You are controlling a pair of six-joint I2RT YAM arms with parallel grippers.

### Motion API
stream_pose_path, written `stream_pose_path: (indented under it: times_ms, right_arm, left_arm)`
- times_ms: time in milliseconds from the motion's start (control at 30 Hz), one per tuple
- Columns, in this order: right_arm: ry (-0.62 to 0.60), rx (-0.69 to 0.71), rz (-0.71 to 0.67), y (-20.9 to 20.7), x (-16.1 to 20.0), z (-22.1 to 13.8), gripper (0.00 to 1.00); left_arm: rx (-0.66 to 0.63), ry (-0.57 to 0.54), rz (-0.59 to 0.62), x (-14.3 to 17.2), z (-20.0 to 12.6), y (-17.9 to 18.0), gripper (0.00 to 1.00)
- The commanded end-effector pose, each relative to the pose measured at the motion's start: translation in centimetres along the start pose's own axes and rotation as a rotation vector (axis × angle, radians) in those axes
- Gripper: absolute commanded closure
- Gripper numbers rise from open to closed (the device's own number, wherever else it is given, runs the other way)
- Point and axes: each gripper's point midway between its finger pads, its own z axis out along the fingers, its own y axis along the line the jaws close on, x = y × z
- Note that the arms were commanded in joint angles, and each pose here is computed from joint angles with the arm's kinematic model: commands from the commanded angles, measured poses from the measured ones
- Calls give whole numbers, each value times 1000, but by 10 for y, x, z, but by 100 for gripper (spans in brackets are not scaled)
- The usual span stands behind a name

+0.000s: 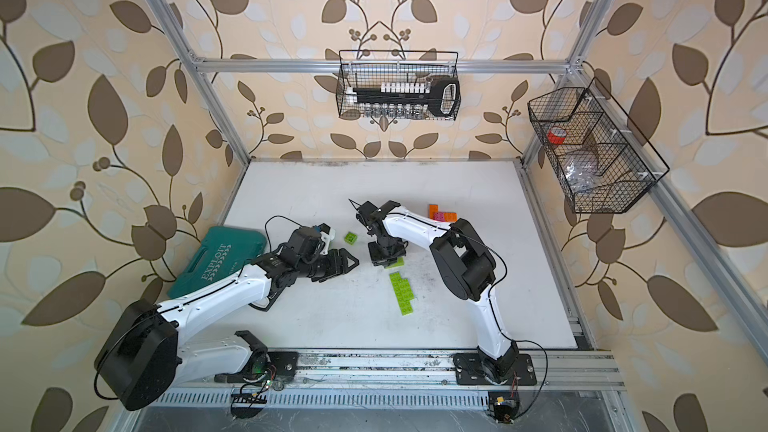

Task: Assemble a small pinwheel with lego
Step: Pick up the lego brick from the center of the board.

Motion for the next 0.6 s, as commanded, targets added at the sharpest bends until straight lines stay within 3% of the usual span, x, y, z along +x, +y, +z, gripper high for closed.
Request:
stream_pose_path:
  times_ms: [0,333,567]
  right_arm:
    - [-18,-55,-32,-7,3,-19,93]
    - [23,-62,-64,-22,33,-26,93]
    - [62,-73,-53,-23,43,-14,93]
  left_arm:
    - [-117,-16,105,1,1,2,30]
    - [-87,42,116,20,36,-16,29]
    - [-70,52,110,22,41,-19,29]
